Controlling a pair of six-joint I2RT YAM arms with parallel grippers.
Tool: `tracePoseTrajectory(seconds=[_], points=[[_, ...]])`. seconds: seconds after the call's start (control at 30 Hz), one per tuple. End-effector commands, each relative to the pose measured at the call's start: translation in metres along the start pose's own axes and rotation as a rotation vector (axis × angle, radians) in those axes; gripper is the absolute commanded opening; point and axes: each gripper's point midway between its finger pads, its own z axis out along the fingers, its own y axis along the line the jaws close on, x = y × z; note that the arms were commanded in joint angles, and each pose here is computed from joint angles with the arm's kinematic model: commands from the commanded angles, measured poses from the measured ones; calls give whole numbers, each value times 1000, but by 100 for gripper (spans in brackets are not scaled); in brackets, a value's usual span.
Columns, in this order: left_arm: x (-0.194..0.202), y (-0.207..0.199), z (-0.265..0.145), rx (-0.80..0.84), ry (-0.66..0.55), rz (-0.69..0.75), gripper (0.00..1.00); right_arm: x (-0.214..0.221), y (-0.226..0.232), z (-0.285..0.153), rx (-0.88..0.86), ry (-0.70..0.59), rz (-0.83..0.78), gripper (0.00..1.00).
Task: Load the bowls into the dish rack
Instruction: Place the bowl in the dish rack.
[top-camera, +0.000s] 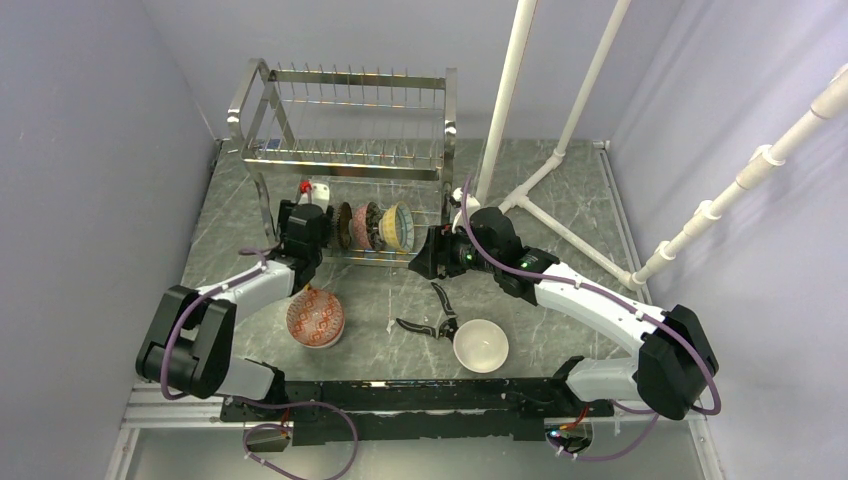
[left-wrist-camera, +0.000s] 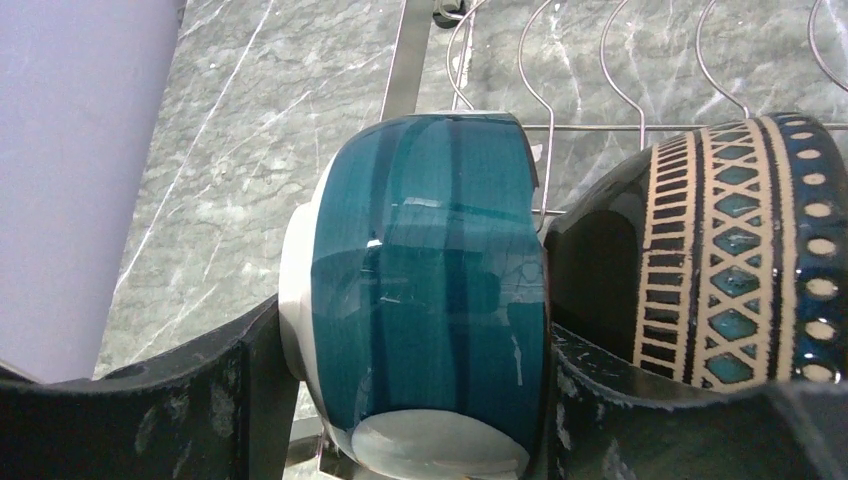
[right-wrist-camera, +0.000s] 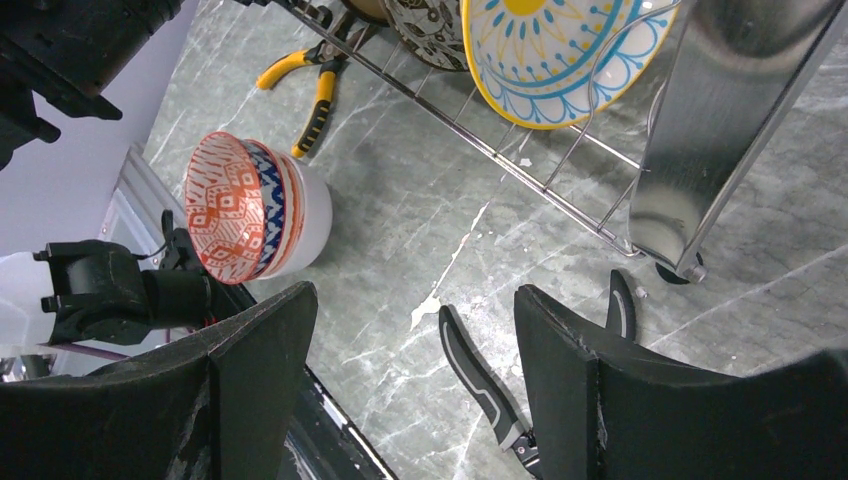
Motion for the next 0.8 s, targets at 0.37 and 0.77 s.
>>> tracePoseTrajectory(seconds=[0.37,0.77], points=[[-30,-3,7,60,-41,-58,18,-9,4,-1,-17,-24,-19,76],[-25,5,4,17,4,-94,53,-10,4,-2,-20,-29,-17,76]])
